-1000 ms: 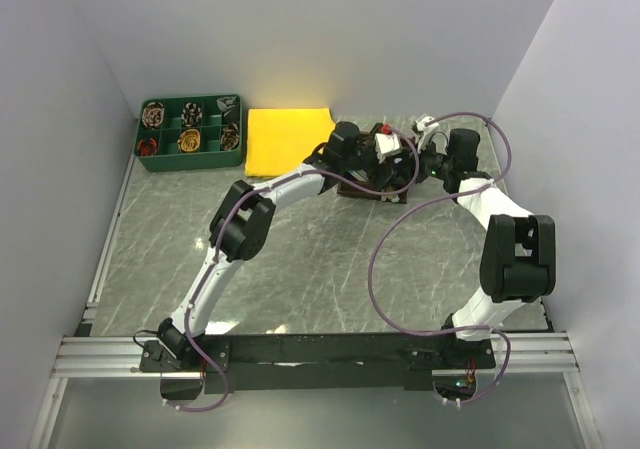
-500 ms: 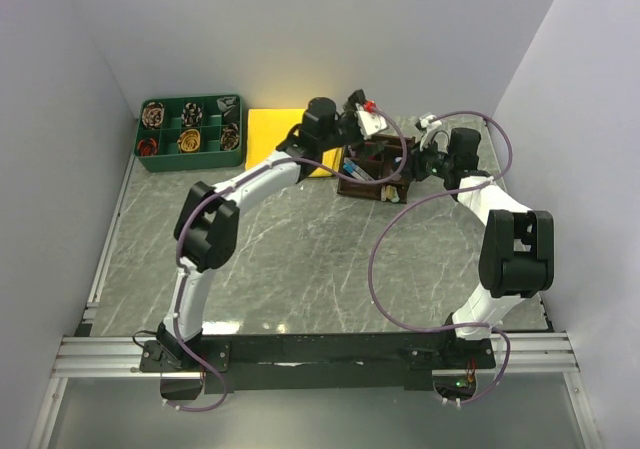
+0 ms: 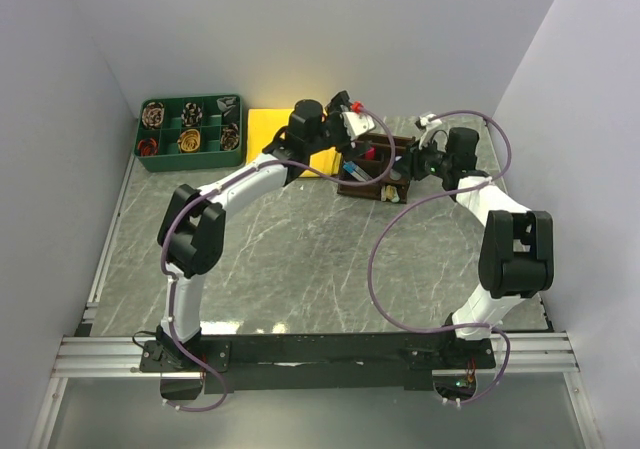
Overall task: Sort the stationery into containers
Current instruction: Place the stationery in the storage box.
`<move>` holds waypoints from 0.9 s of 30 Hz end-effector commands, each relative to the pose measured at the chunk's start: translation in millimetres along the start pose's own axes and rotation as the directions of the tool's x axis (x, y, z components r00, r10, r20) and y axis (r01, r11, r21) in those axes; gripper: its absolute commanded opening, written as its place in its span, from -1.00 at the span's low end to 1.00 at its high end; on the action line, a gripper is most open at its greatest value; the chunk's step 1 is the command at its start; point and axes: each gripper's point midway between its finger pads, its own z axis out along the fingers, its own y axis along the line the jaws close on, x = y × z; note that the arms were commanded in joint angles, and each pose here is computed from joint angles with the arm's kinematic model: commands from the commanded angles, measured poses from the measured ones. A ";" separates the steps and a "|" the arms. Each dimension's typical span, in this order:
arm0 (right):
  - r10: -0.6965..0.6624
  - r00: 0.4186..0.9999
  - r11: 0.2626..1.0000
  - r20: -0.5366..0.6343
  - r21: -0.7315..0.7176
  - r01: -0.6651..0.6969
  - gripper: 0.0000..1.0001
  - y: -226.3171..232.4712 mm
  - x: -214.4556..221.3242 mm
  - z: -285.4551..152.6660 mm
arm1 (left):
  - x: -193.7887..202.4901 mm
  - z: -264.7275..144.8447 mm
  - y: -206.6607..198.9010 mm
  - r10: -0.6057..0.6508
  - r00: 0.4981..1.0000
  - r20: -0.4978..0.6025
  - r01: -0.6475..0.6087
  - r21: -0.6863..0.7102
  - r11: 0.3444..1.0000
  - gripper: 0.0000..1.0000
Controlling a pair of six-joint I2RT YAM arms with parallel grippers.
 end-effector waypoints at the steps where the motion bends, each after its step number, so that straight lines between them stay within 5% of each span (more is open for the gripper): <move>1: 0.131 0.968 0.988 -0.213 0.103 -0.111 -0.90 0.1 74.9 -3.1 | -30.4 -20.0 29.0 0.034 0.999 0.029 -0.032 -0.067 0.997 0.99; 16: 0.101 0.973 0.977 -0.207 0.206 -0.058 -0.95 6.8 79.5 2.3 | -32.0 -35.5 37.1 0.030 0.999 0.016 -0.028 -0.096 0.995 0.99; 23: 0.100 0.971 0.972 -0.216 0.231 -0.048 -0.47 6.2 81.5 3.0 | -29.8 -37.7 39.6 0.030 0.999 0.011 -0.028 -0.106 0.994 0.99; 27: 0.095 0.972 0.972 -0.214 0.230 -0.044 -0.39 7.7 80.0 2.2 | -30.3 -37.0 40.6 0.031 0.999 0.013 -0.029 -0.109 0.994 0.99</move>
